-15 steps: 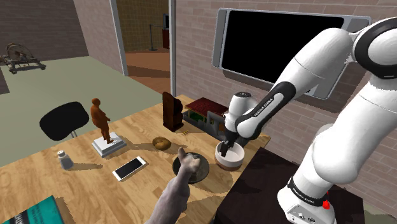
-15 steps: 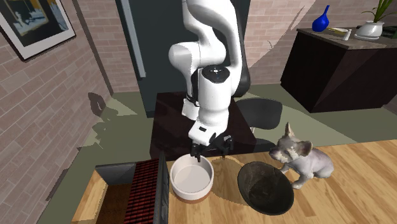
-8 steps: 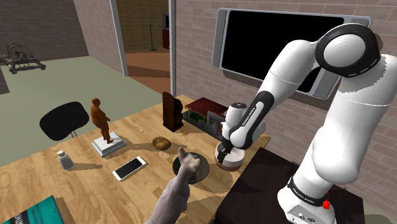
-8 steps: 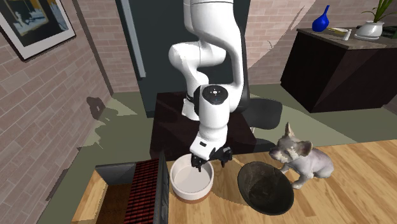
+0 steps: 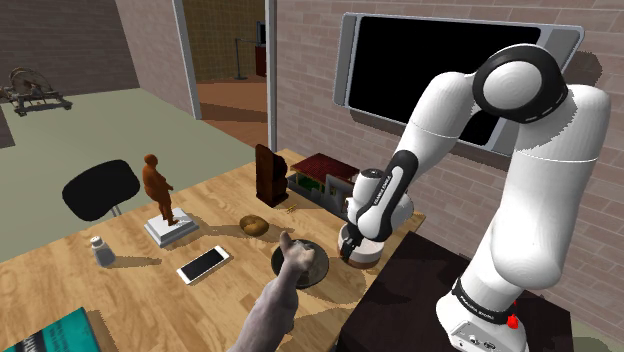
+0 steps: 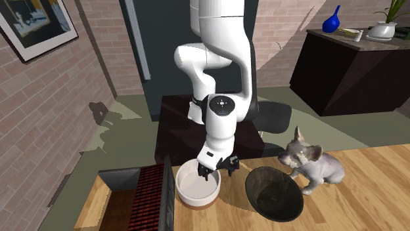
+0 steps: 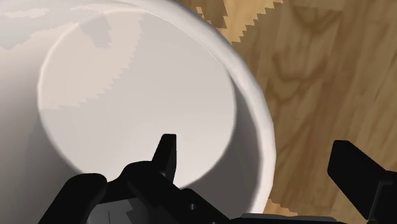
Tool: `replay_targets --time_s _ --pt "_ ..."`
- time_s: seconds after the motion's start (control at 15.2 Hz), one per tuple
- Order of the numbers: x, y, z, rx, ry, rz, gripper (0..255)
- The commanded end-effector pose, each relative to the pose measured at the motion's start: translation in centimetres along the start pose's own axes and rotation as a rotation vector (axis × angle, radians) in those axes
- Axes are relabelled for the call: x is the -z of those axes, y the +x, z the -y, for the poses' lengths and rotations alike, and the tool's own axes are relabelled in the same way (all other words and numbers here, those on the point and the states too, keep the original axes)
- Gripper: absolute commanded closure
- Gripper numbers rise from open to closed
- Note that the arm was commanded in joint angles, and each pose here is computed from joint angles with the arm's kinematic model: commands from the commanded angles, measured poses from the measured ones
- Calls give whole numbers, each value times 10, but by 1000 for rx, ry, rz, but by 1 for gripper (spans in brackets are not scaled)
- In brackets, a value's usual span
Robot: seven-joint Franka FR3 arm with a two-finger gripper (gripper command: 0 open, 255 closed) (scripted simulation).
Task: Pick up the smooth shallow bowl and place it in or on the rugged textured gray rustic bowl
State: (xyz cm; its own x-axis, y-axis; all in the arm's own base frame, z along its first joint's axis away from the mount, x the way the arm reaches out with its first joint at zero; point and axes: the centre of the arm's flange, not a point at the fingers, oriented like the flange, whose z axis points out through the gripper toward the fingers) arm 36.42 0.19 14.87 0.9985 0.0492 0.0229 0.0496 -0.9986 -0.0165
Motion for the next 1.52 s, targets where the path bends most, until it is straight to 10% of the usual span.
replay_targets --time_s 0.0,0.13,0.2,1.45 --pt "0 0 0 0 0 0 0" --pt "0 0 0 0 0 0 0" --pt "0 0 0 0 0 0 255" --pt "52 1 1 0 0 0 255"
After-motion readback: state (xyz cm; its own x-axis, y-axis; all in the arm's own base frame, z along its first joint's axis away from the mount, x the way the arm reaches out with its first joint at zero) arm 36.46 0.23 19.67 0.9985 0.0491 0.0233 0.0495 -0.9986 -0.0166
